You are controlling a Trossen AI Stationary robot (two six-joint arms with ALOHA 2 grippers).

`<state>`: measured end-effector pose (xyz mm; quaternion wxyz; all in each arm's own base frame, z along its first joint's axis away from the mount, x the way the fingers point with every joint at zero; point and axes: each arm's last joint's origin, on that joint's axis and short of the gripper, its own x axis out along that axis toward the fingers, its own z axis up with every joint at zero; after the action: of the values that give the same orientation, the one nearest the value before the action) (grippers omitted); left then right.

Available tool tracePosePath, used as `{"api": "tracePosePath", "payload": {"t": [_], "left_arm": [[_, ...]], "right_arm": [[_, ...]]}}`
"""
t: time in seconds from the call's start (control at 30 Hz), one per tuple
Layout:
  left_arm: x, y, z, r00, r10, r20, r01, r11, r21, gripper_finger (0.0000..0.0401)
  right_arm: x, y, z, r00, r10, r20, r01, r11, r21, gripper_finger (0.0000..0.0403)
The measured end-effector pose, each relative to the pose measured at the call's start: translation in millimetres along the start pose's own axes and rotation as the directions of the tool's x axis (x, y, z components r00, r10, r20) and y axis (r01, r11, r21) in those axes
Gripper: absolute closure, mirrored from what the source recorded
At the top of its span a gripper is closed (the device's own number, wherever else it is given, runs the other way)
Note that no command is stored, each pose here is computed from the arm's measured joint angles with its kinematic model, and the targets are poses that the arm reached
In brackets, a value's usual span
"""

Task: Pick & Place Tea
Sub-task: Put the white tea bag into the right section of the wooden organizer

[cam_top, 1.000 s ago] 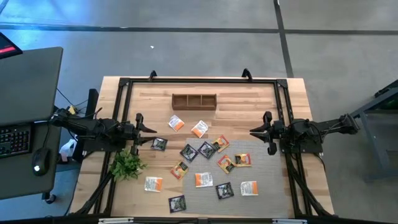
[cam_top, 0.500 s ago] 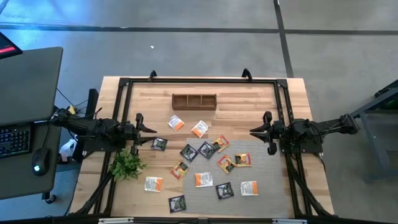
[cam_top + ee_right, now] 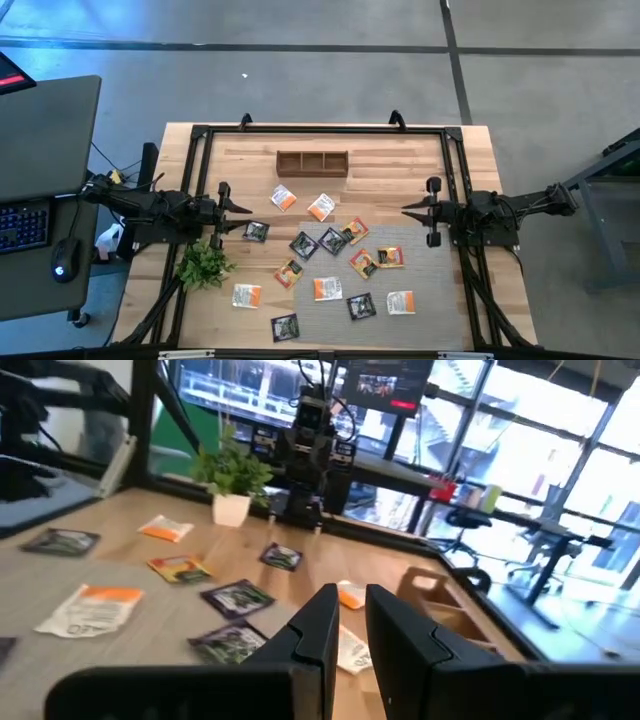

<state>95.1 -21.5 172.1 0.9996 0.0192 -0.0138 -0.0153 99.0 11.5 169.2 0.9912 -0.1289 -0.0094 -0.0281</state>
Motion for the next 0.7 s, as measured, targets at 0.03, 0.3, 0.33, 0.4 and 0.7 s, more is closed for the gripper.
{"api": "tracePosePath", "payload": {"t": [0.03, 0.3, 0.33, 0.4, 0.7], "left_arm": [[0.0, 0.0, -0.1, 1.000, 0.000, 0.000, 0.000, 1.000, 0.000, 0.0286], [0.0, 0.0, -0.1, 1.000, 0.000, 0.000, 0.000, 1.000, 0.000, 0.0286], [0.0, 0.0, 0.1, 1.000, 0.000, 0.001, 0.000, 1.000, 0.000, 0.0286], [0.0, 0.1, 0.6, 1.000, 0.001, 0.007, -0.001, 1.000, -0.002, 0.0286], [-0.1, 0.6, 3.5, 0.999, 0.016, 0.032, -0.015, 1.000, -0.010, 0.0286]], "right_arm": [[0.0, 0.0, 0.0, 1.000, -0.001, 0.000, 0.001, 1.000, -0.003, 0.0351], [-0.8, -3.1, 12.5, 0.991, -0.022, 0.129, -0.042, 0.880, 0.472, 0.0352], [-1.1, -4.4, 13.8, 0.989, -0.056, 0.136, -0.014, 0.884, 0.467, 0.0351], [-1.5, -6.6, 15.6, 0.983, -0.114, 0.142, 0.040, 0.897, 0.441, 0.0350], [-3.8, -13.6, 20.9, 0.942, -0.299, 0.152, 0.223, 0.896, 0.385, 0.0354]]}}
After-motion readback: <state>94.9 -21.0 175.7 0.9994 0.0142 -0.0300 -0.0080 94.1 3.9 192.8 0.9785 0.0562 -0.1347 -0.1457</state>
